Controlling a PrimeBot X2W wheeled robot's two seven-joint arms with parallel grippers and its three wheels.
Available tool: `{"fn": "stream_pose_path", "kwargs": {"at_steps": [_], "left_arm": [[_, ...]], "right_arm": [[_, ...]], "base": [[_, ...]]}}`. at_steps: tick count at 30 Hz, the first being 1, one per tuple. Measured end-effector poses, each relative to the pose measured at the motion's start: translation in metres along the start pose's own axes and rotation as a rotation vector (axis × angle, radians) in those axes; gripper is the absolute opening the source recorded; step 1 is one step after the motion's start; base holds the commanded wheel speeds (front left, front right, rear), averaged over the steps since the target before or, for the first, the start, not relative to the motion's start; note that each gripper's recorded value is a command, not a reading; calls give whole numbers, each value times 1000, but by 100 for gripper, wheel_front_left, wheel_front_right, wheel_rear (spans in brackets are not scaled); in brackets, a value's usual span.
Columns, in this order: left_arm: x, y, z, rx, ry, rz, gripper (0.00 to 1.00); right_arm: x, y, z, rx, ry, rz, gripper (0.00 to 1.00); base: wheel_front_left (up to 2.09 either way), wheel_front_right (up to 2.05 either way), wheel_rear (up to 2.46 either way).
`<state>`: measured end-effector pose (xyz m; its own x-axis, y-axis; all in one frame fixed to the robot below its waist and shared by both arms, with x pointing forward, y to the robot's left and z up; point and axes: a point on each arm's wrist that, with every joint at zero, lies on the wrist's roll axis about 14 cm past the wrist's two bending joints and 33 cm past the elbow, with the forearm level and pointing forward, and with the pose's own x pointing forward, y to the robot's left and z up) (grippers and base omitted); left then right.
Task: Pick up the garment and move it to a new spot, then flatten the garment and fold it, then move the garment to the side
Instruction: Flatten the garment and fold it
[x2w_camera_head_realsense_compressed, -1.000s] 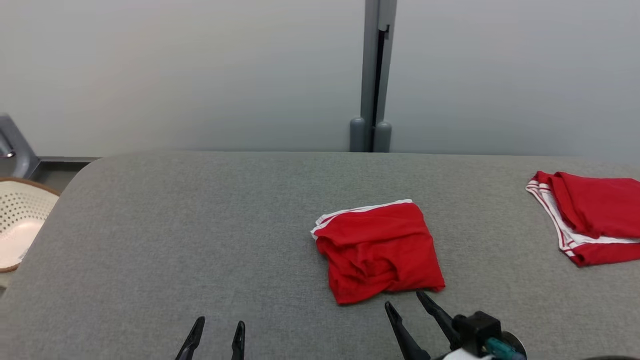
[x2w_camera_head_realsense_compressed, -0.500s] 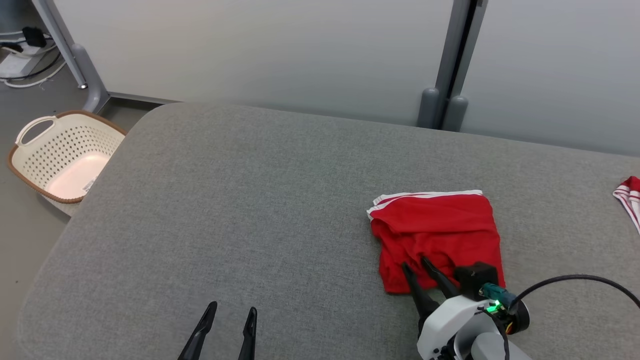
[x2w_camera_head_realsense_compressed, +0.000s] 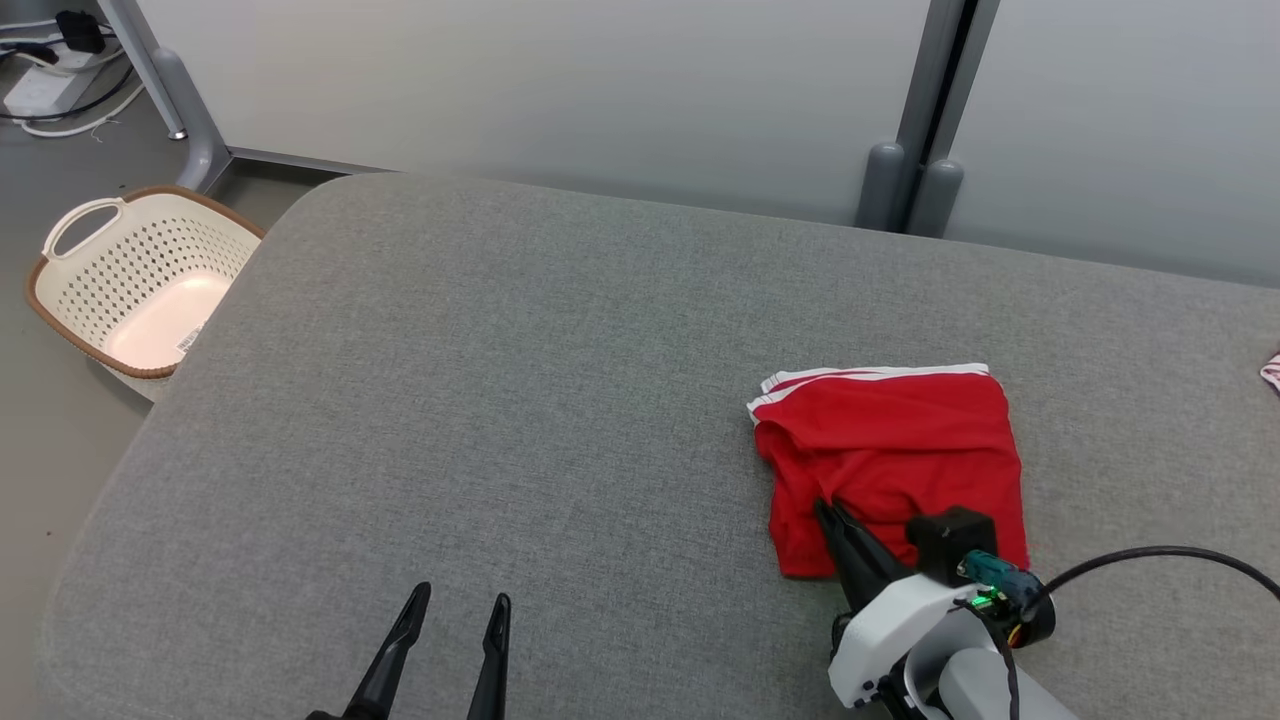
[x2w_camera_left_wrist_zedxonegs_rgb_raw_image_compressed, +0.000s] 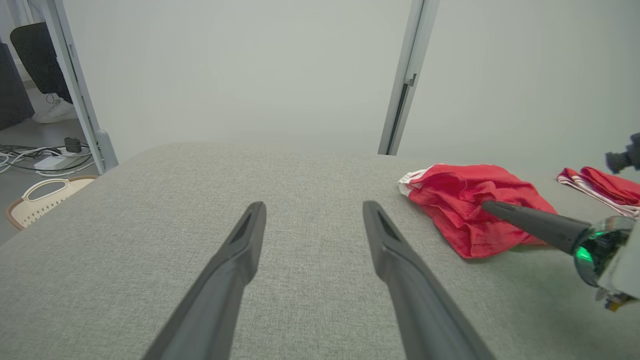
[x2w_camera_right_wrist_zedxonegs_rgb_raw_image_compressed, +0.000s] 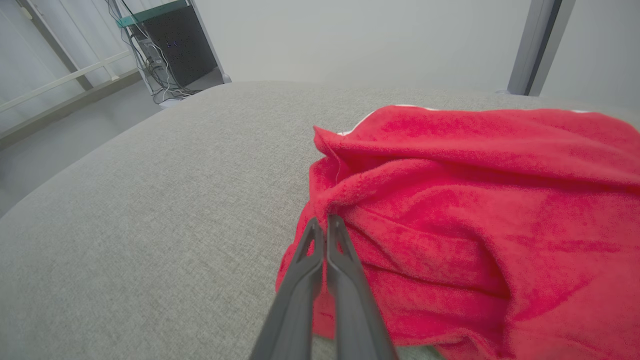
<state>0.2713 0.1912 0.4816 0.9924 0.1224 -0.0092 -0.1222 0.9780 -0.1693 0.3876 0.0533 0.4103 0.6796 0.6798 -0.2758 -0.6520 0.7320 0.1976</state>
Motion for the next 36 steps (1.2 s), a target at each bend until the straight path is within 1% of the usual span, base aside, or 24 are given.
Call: {"fn": "stream_pose_path", "kwargs": {"at_steps": [3,10,16,22,23,24,25,27,32,36], "left_arm": [[1,0,0,1,1,-1,100],[3,-2,-4,-4,15,-8,100],[5,-4,-5,-6,19,-20,100],[8,-5,-4,-5,16,-26,100],[8,-5,-4,-5,16,-26,100],[8,-4,-5,-5,18,-26,100],[8,-5,-5,-5,18,-28,100],[8,-5,-4,-5,16,-29,100],[8,-7,-1,-3,3,-39,100],[9,-11,1,-2,-6,-54,100]], "right_arm": [[-2,4,7,24,-37,6,0],[-12,19,-1,50,-49,36,0],[-17,28,-17,56,-9,57,0],[-18,35,-35,57,59,80,0],[-18,37,-37,58,70,88,9],[-17,41,-39,37,84,107,44],[-15,43,-37,39,80,114,100],[-13,45,-30,45,60,120,100],[-11,42,-7,9,-8,122,100],[-15,15,43,-51,-160,71,100]], "base": [[0,0,0],[0,0,0],[0,0,0],[0,0,0],[0,0,0],[0,0,0],[0,0,0],[0,0,0],[0,0,0],[0,0,0]]}}
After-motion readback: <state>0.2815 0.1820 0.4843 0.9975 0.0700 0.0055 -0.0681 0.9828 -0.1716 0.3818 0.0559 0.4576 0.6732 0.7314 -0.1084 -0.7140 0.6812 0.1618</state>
